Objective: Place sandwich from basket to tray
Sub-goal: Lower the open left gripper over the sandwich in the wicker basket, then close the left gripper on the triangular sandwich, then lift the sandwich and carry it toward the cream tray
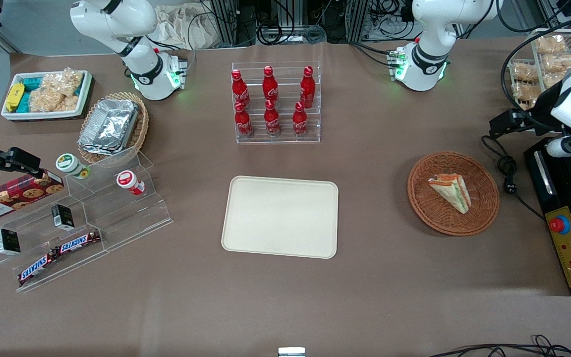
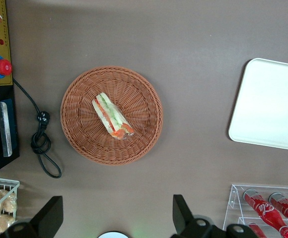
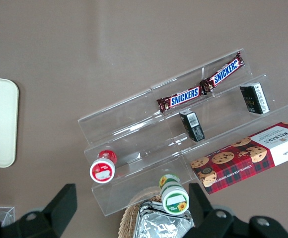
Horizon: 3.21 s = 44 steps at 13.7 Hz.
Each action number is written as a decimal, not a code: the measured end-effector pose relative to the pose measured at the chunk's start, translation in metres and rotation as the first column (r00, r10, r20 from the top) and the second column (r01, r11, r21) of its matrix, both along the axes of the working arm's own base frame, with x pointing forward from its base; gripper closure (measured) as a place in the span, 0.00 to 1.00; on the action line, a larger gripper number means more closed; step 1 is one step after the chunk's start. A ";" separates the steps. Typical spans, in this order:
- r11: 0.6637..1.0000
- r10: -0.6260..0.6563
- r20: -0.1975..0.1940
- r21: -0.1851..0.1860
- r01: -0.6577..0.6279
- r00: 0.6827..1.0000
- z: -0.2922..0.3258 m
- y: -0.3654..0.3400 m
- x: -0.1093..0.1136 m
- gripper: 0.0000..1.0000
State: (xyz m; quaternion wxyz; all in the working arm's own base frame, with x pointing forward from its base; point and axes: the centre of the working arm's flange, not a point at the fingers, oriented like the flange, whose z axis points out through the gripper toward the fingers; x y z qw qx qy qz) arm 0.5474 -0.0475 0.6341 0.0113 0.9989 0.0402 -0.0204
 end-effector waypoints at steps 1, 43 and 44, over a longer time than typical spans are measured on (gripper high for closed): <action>1.000 0.003 0.000 0.000 -0.003 1.000 0.000 0.002 0.000 0.00; 0.928 0.372 -0.115 0.072 -0.366 0.921 -0.263 0.010 -0.003 0.79; 0.942 0.334 -0.116 0.061 -0.329 0.935 -0.246 -0.016 -0.001 0.80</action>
